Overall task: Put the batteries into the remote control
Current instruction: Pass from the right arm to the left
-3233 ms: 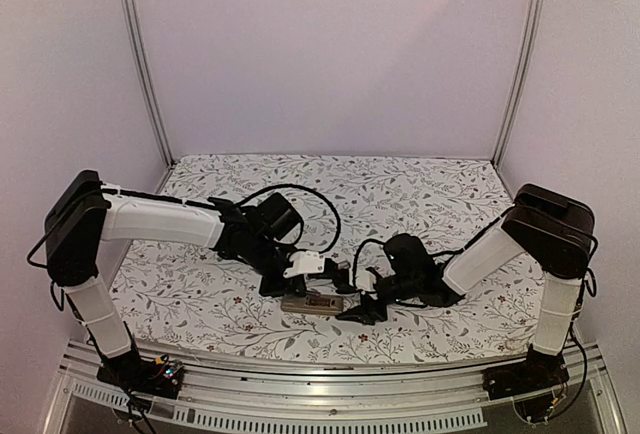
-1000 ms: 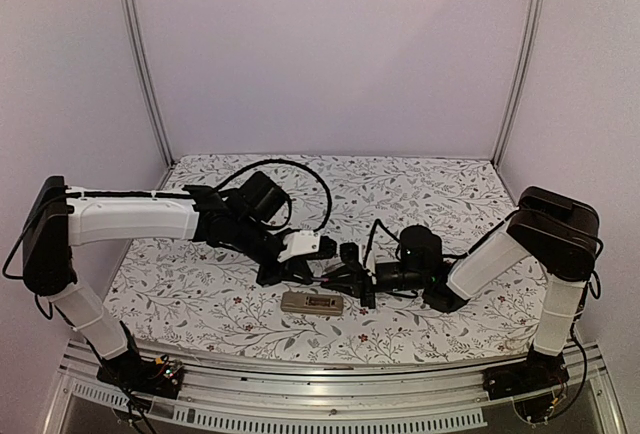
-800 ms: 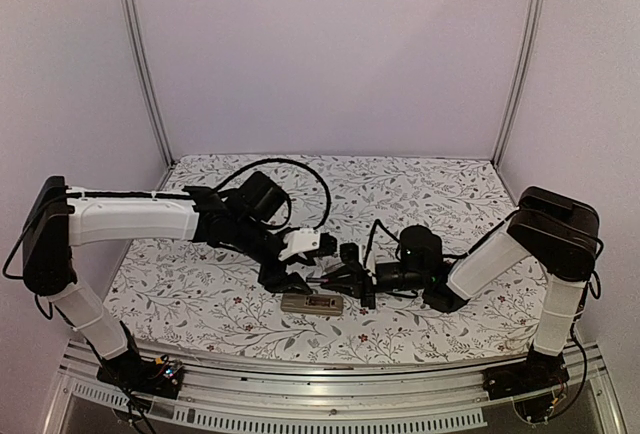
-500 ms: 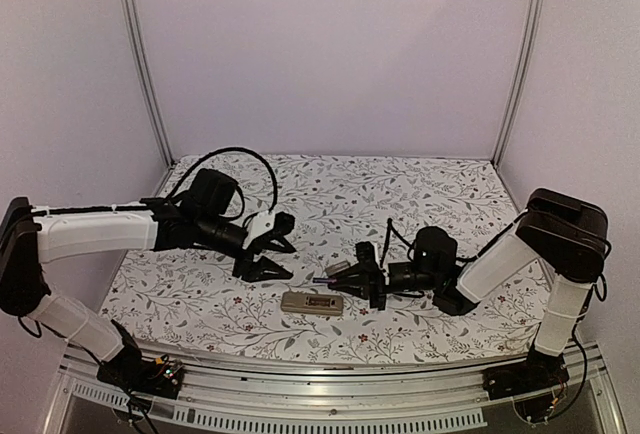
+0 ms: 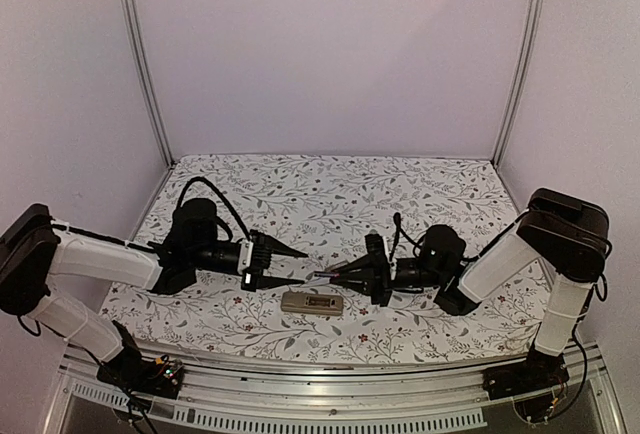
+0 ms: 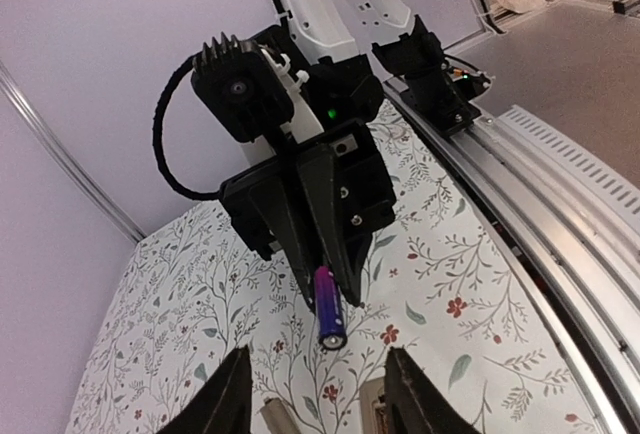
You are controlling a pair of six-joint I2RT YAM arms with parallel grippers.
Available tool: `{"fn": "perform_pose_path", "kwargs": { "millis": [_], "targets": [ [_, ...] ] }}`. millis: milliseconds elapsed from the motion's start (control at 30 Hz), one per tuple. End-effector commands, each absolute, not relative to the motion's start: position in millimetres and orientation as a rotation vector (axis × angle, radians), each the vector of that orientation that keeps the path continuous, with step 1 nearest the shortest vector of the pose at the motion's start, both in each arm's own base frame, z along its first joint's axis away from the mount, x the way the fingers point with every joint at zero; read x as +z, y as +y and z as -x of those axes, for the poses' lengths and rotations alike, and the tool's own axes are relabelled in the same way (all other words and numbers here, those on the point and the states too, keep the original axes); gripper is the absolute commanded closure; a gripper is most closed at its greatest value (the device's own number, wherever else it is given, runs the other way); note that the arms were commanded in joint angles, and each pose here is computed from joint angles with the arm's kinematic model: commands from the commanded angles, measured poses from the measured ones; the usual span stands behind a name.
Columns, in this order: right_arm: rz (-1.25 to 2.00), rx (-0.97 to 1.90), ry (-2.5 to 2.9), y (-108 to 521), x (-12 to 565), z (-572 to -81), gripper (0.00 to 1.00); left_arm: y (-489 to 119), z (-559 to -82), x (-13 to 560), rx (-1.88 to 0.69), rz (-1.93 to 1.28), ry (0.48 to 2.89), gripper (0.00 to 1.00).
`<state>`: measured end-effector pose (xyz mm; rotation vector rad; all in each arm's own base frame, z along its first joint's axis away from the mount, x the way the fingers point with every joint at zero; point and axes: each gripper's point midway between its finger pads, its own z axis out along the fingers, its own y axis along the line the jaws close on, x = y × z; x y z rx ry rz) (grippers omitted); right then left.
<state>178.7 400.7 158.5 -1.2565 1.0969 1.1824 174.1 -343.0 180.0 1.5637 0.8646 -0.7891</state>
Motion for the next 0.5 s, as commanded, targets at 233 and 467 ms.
{"fn": "perform_pose_path", "kwargs": {
  "millis": [233, 467],
  "targets": [
    [1.233, 1.176, 1.049, 401.6, 182.5, -181.4, 1.0, -360.1, -170.2, 188.1, -0.794, -1.541, 0.767, 0.58],
    [1.235, 1.169, 1.054, 402.9, 181.2, -182.9, 1.0, -371.9, -175.8, 195.7, -0.767, -1.508, 0.781, 0.67]
  ]
}}
